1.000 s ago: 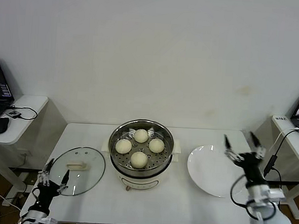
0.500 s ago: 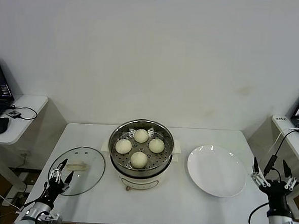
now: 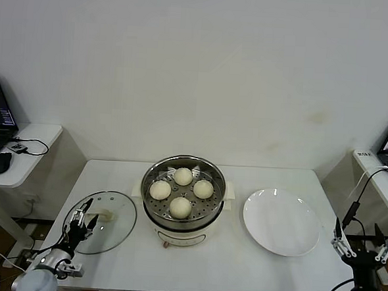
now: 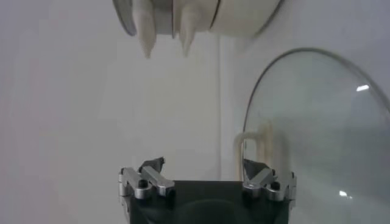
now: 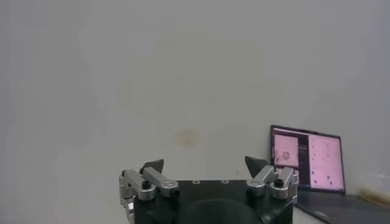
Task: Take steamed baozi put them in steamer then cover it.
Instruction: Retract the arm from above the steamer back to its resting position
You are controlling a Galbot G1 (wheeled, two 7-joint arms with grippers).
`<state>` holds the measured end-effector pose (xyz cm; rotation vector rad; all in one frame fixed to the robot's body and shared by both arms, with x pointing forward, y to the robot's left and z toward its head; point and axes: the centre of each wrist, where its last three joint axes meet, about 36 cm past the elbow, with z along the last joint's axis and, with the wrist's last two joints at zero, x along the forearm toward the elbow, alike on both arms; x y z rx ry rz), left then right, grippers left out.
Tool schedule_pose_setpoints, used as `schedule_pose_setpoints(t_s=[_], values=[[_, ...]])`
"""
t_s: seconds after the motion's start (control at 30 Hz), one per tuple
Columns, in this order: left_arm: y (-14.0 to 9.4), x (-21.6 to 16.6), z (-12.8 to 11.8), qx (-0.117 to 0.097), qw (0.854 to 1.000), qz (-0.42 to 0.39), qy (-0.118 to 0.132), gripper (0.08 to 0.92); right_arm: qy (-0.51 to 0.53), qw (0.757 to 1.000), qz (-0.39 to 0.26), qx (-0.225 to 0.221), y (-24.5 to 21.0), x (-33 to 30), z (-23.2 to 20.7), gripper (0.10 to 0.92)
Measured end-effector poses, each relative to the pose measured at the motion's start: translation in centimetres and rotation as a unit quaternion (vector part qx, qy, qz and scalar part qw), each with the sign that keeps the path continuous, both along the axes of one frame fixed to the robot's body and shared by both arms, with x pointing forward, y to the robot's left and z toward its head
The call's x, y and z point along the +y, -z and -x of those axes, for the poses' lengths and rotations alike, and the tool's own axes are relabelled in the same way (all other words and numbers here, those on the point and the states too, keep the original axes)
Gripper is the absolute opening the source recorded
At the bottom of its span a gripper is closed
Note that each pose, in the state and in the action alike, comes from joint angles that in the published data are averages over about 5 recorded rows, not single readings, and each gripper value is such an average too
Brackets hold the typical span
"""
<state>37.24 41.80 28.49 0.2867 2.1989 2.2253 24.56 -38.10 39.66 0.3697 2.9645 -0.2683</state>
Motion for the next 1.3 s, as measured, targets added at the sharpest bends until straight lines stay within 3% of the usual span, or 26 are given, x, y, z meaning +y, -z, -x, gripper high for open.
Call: schedule_pose_setpoints(t_s=[0.8, 1.3], values=[[0.7, 0.8, -3.9, 0.013, 1.0, -0.001, -0.013, 0.796, -0.002, 1.0, 0.006, 0.01, 0.7, 0.4, 0.9, 0.823], [1.8, 0.8, -3.9, 0.025, 1.0, 0.004, -0.012, 0.376, -0.012, 1.0, 0.021, 0.005, 0.1, 0.5, 0.9, 0.823]])
